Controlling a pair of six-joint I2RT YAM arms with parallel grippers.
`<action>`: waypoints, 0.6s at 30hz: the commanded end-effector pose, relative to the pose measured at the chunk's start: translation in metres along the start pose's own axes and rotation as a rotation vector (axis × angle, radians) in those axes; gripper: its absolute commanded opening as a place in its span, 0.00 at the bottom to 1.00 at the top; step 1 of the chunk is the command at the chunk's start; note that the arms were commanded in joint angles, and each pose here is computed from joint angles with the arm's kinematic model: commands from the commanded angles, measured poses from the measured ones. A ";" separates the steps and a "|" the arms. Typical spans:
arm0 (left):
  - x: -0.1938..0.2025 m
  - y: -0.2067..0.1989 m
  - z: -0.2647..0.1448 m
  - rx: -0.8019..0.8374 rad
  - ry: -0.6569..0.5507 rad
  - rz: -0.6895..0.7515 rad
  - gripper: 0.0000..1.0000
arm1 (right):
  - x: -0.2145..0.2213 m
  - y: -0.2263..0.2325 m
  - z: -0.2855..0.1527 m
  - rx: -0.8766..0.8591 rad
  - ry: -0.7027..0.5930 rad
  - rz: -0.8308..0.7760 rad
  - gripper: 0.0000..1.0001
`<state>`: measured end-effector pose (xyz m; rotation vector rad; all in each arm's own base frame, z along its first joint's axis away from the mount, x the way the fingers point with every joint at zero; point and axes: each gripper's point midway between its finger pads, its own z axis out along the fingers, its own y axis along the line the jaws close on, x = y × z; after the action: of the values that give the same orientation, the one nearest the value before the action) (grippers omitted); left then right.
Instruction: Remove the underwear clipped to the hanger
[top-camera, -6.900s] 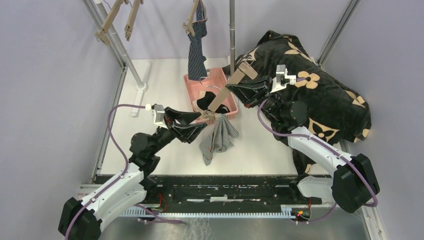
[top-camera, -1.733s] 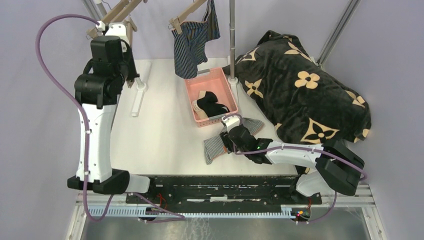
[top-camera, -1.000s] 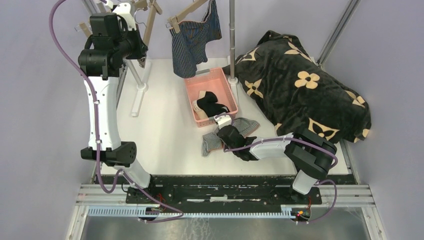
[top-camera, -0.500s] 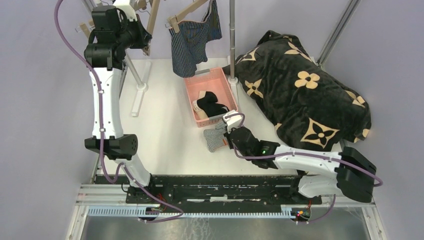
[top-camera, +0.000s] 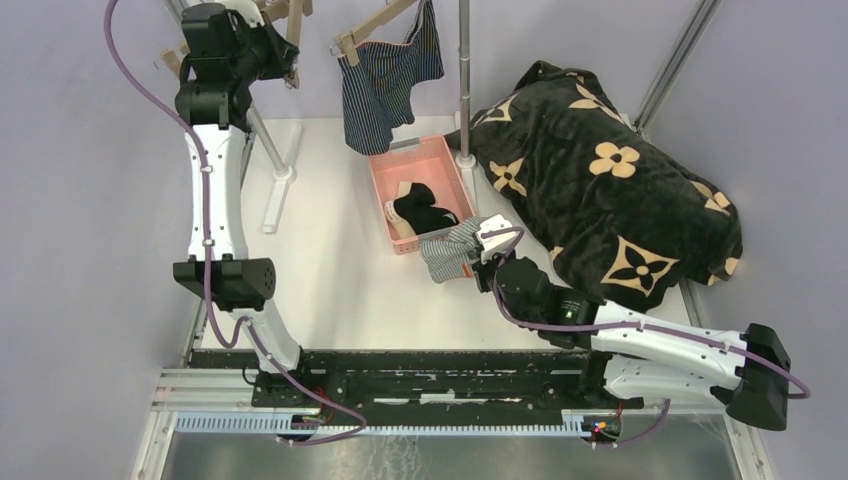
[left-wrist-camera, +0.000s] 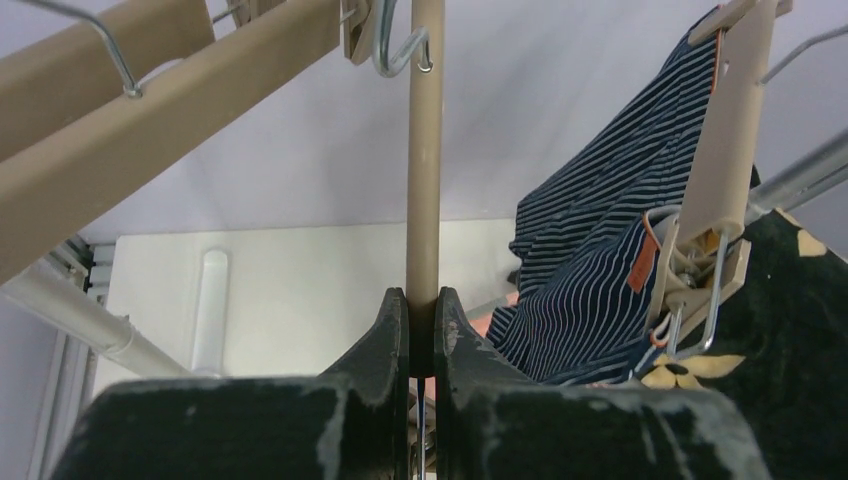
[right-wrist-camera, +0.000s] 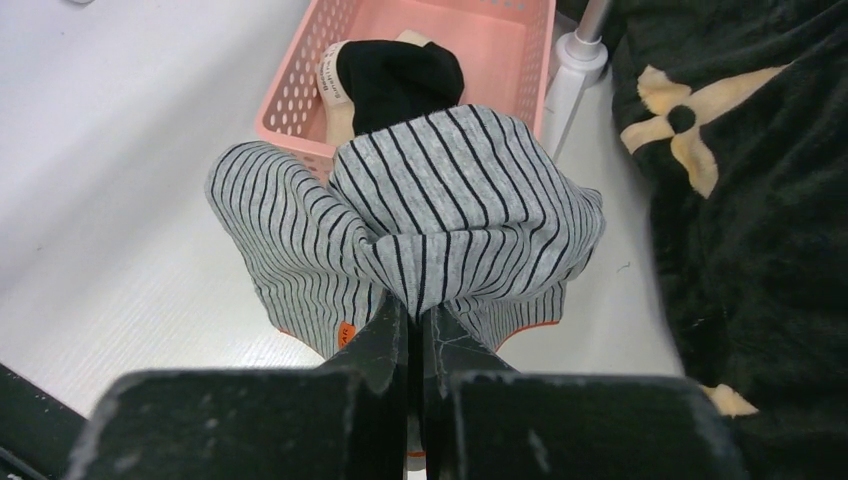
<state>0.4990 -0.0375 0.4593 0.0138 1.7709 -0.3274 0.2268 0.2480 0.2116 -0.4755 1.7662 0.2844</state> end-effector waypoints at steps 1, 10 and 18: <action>-0.051 -0.007 -0.003 0.020 -0.204 -0.032 0.03 | -0.047 -0.004 -0.002 0.027 -0.110 -0.010 0.01; -0.054 0.004 0.017 -0.004 -0.233 -0.079 0.03 | -0.124 0.010 0.016 0.046 -0.318 -0.093 0.00; -0.040 0.021 0.043 -0.053 -0.220 -0.133 0.06 | -0.175 0.032 0.052 0.057 -0.488 -0.152 0.01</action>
<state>0.5414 -0.0277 0.4599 -0.1099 1.6708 -0.3491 0.2749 0.3152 0.3068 -0.5430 1.4297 0.1872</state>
